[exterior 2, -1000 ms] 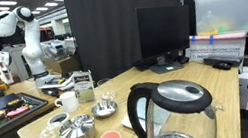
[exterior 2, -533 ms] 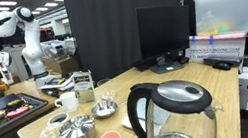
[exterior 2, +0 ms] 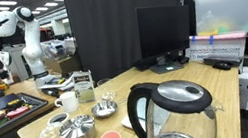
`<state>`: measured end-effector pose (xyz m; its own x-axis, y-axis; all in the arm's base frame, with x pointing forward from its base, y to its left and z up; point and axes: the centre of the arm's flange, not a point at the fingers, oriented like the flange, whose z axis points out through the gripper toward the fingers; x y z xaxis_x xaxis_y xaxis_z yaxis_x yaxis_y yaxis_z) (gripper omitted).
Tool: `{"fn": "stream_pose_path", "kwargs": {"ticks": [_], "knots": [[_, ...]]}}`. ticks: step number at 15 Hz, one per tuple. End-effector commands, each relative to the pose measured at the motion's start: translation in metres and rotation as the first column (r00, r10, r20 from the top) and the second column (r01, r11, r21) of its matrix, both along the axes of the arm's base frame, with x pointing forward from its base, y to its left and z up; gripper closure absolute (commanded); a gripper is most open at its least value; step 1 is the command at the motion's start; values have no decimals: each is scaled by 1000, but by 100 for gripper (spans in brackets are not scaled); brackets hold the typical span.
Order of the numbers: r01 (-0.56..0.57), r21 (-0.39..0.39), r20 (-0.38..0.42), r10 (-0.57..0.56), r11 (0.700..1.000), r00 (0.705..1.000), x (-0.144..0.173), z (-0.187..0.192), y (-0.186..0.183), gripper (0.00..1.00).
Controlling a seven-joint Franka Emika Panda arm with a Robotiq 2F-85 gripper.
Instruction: Pour the contents in the white mug onto the silver pan
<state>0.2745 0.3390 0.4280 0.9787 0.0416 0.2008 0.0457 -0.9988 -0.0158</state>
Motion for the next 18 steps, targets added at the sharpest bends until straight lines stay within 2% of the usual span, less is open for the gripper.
{"fn": "stream_pose_path", "kwargs": {"ticks": [1,5,6,8,14,18], "knots": [[95,-46,91,-90,994,992,16,-27,27,0],[200,-117,113,-187,973,976,21,-72,42,0],[164,-105,108,-153,981,982,6,-58,21,0],[186,-113,102,-175,976,979,8,-69,26,0],[189,-104,102,-179,976,979,12,-66,29,0],[203,-96,168,-185,974,968,29,-74,29,0]]}}
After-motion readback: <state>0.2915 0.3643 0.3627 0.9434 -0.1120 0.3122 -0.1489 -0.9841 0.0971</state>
